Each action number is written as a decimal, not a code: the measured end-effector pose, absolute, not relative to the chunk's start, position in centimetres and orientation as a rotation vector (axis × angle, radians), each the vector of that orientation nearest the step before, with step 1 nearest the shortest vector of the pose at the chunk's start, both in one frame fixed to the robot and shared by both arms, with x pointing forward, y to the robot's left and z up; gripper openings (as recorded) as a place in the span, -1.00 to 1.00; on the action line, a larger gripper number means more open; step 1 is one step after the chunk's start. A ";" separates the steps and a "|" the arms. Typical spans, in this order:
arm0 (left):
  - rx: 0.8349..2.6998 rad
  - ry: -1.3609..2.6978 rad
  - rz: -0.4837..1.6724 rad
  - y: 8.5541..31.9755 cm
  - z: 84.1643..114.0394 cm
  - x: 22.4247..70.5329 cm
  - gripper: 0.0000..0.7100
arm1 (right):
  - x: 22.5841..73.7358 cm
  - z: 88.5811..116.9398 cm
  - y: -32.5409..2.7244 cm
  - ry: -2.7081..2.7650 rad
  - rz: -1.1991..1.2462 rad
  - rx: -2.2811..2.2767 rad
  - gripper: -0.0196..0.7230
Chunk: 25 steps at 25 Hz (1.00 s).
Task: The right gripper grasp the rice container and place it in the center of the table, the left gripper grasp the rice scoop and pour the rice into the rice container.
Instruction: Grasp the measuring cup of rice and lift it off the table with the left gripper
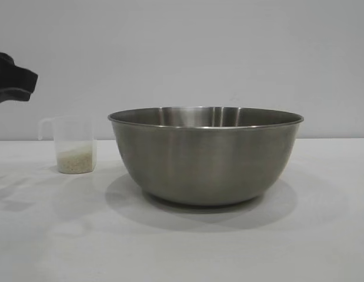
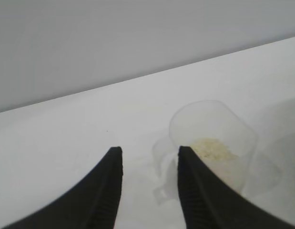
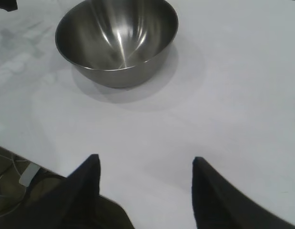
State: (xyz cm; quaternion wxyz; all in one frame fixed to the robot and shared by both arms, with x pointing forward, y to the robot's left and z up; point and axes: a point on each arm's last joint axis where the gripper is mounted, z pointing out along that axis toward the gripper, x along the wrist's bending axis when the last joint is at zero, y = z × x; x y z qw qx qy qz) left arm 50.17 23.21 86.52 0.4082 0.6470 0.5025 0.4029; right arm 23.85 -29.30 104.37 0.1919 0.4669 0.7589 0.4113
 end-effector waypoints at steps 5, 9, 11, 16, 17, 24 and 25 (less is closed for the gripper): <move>1.671 1.306 0.992 23.3 85.0 50.1 -0.37 | 23.9 104.4 -29.3 2.131 1.155 1.311 0.03; 1.649 1.319 1.006 23.0 84.5 51.3 -0.37 | 23.9 104.4 -29.3 2.131 1.155 1.311 0.03; 1.641 1.319 1.010 22.8 84.1 52.0 -0.37 | 23.9 104.4 -29.3 2.131 1.155 1.311 0.03; 1.623 1.345 1.027 22.6 83.0 53.5 -0.37 | 23.9 104.4 -29.3 2.131 1.155 1.311 0.03; 1.615 1.352 1.031 22.6 82.8 53.7 -0.37 | 23.9 104.4 -29.3 2.131 1.155 1.311 0.03; 1.548 1.337 1.063 22.1 83.3 55.6 -0.37 | 23.9 104.4 -29.3 2.131 1.155 1.311 0.03; 1.538 1.331 1.067 22.0 83.5 56.0 -0.37 | 23.9 104.4 -29.3 2.131 1.155 1.311 0.03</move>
